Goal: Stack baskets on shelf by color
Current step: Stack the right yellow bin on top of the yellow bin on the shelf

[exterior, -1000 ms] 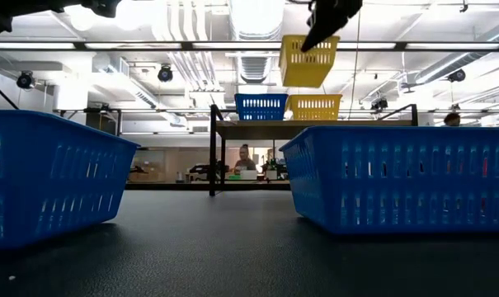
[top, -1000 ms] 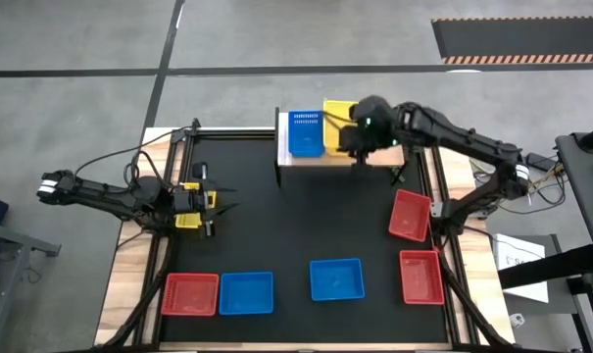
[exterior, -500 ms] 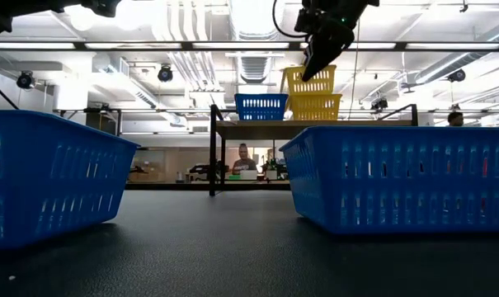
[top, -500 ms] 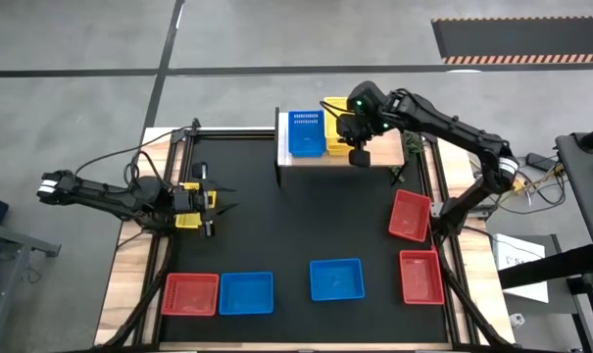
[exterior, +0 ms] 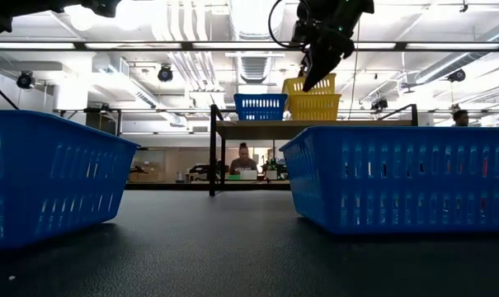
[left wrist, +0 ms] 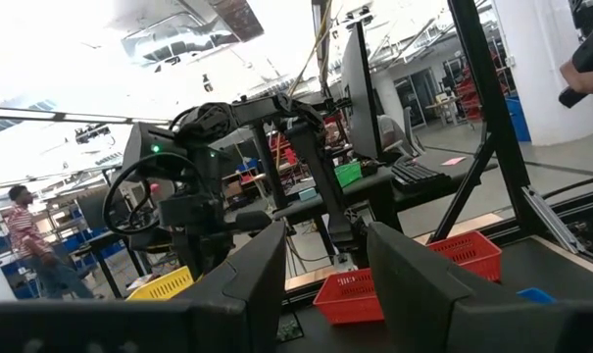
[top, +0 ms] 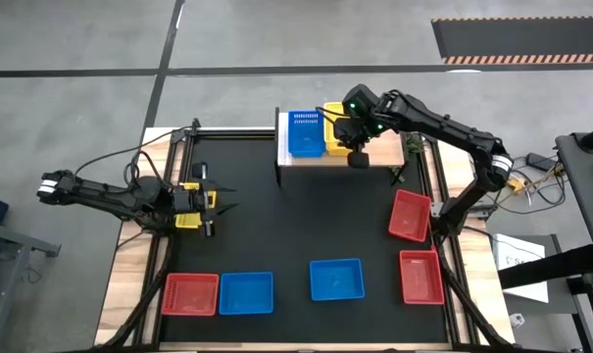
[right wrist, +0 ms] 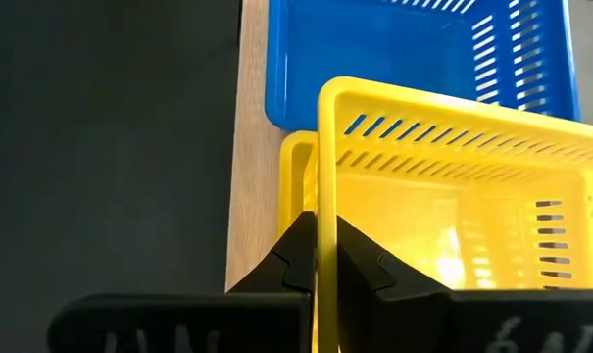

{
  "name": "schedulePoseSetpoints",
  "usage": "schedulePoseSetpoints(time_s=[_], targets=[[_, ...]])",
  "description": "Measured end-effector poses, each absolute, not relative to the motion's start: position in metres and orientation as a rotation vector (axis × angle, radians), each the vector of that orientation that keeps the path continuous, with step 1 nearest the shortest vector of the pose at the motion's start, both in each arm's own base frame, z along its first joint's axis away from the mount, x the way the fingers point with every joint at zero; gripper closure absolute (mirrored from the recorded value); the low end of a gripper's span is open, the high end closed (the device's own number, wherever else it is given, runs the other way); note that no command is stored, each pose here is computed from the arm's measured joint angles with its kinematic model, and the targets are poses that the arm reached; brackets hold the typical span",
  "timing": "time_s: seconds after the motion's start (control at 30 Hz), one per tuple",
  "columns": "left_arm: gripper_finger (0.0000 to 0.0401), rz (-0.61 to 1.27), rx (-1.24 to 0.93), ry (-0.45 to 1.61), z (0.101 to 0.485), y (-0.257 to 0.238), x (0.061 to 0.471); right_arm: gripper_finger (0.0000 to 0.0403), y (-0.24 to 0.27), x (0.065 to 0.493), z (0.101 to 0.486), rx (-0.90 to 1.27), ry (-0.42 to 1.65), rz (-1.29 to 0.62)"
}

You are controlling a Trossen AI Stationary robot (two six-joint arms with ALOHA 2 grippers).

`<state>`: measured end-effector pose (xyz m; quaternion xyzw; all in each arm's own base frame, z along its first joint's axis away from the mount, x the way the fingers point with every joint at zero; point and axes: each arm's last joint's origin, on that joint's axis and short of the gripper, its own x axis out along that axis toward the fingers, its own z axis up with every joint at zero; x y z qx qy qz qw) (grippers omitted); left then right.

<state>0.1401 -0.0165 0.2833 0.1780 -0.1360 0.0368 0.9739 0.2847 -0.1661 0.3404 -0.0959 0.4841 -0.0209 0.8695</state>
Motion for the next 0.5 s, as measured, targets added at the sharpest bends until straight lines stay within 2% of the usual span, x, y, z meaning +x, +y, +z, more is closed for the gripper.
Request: schedulePoseSetpoints(time_s=[0.23, 0.5], targets=[[0.0271, 0.075, 0.359, -0.274, 0.2833, -0.0165, 0.1401, 0.0382, -0.1658, 0.2832, 0.3391, -0.198, 1.034, -0.041], [0.0271, 0.075, 0.359, -0.275, 0.2834, -0.0165, 0.1401, 0.0314, -0.1670, 0.2803, 0.3404, -0.149, 1.036, -0.075]])
